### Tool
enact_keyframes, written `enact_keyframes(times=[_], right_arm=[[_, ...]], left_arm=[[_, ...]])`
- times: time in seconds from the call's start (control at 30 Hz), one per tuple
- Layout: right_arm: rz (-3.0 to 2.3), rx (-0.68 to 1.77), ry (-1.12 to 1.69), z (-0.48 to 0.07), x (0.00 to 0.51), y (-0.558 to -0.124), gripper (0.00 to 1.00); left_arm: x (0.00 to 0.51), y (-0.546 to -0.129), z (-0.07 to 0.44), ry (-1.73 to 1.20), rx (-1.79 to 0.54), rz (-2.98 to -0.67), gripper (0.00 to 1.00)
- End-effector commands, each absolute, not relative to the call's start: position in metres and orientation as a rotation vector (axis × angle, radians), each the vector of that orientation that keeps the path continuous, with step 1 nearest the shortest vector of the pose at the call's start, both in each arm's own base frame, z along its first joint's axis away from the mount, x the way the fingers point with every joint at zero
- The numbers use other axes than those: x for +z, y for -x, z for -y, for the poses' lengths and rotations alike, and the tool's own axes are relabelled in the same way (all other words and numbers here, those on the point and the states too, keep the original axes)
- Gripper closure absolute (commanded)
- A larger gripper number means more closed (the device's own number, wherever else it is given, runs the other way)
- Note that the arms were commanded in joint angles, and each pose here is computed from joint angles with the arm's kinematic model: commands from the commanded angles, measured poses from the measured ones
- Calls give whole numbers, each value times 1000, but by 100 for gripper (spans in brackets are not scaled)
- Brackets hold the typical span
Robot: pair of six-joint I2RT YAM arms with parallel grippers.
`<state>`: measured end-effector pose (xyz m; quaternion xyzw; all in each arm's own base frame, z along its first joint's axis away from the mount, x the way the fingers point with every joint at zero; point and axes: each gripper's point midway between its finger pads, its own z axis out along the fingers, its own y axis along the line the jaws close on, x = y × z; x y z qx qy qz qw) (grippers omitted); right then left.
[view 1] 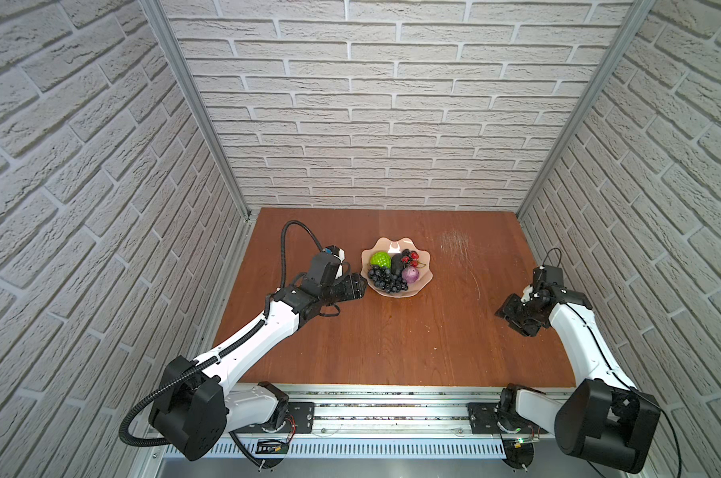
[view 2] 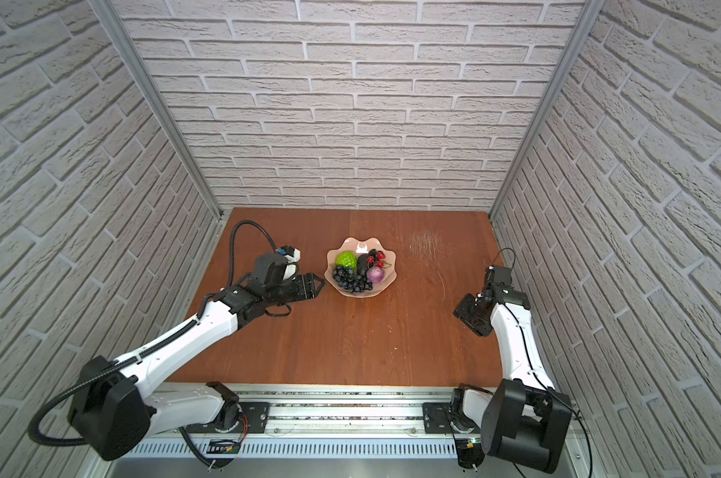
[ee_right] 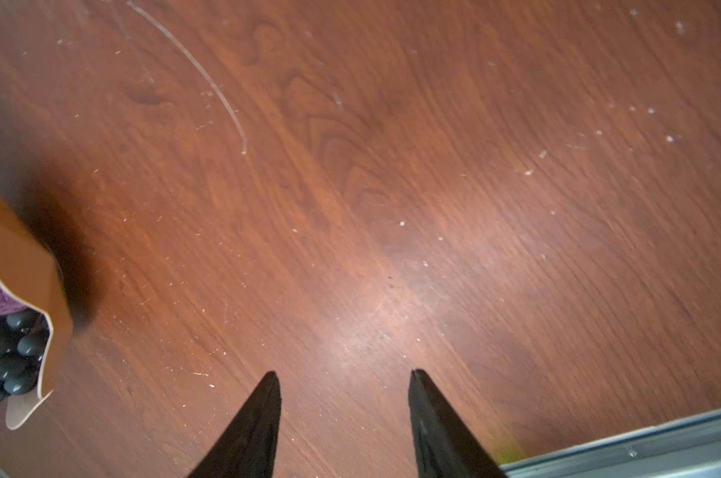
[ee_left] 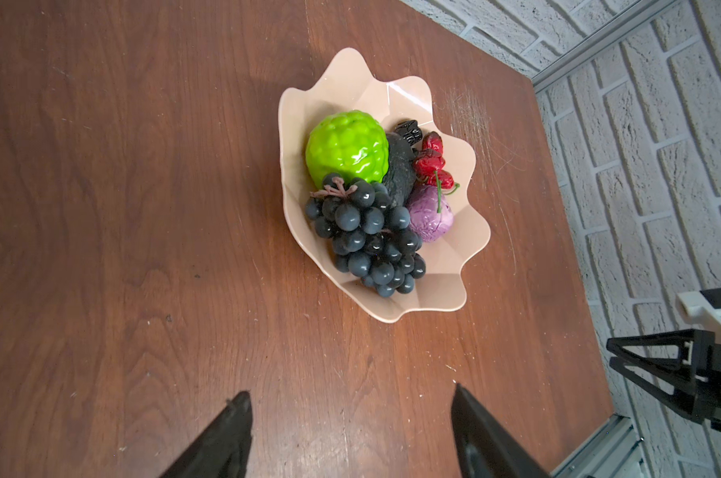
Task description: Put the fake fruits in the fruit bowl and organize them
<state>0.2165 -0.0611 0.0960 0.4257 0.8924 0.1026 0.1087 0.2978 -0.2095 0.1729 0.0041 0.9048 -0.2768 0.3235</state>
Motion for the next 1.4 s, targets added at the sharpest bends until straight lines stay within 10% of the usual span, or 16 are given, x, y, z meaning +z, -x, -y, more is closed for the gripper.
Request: enact_keyframes(times=[0.0,0.63,1.37], right_arm=[[-2578,309,-1338,72,95,-210,45],[-2463,206,-1707,116,47,-180,35],[-2521,368,-1675,112,13,-203,49]], left_arm=[[185,-301,206,-40,-708,-2303,25],[195,-303,194,-31,-685,-2263,20],[184,-314,189,12,-666,-2301,20]])
